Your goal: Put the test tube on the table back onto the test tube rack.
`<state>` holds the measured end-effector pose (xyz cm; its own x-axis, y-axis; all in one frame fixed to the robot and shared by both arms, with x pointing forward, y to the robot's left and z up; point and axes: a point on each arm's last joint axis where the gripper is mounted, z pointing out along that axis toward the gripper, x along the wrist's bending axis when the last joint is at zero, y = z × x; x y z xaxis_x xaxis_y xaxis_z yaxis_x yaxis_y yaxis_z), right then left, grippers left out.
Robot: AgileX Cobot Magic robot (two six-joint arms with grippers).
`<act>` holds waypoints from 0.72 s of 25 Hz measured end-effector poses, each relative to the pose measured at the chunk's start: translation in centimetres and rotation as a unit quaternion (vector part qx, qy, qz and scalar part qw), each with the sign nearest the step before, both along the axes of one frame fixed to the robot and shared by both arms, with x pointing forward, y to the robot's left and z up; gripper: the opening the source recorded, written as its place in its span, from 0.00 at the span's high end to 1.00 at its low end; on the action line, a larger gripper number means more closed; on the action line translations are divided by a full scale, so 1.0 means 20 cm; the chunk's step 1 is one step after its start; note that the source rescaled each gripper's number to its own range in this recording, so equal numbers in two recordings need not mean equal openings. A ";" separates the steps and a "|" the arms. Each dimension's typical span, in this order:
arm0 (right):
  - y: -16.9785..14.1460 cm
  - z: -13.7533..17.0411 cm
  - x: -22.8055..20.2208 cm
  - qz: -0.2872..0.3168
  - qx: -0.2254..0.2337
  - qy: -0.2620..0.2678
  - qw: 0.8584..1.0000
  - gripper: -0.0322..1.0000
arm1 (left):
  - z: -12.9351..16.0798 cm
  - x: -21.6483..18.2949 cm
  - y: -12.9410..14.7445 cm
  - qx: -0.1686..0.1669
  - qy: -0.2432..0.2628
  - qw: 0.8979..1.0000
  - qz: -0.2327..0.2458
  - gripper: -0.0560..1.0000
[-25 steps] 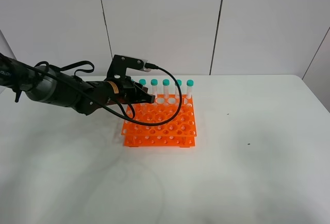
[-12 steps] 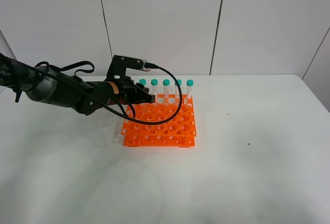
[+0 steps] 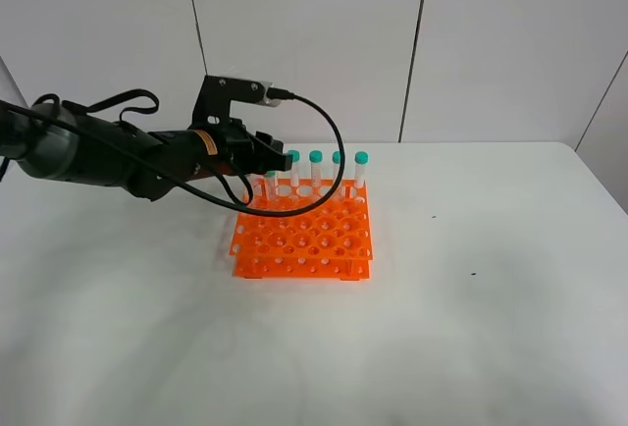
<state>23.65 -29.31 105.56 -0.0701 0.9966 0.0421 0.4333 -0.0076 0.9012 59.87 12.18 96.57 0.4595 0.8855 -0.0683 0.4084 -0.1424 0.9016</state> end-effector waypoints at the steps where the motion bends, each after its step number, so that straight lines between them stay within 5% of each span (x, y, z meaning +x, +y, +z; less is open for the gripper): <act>1: 0.00 0.00 0.00 0.000 0.000 0.000 1.000 0.00 | 0.04 -0.01 0.00 -0.004 -0.008 1.000 0.000 0.51; 6: 0.00 0.00 0.00 0.000 0.000 0.000 1.000 0.00 | 0.28 -0.07 0.04 -0.020 -0.048 0.999 0.003 0.49; 9: 0.00 0.00 0.00 0.000 0.000 0.000 1.000 0.00 | 0.36 -0.12 0.07 -0.010 -0.039 0.999 0.010 0.32; 12: 0.00 0.00 0.00 0.000 0.000 0.000 1.000 0.00 | 0.40 -0.15 0.10 0.019 0.004 1.000 0.023 0.08; 18: 0.00 0.00 0.00 0.000 0.000 0.000 1.000 0.00 | 0.46 -0.16 0.15 0.096 0.135 0.985 0.049 0.00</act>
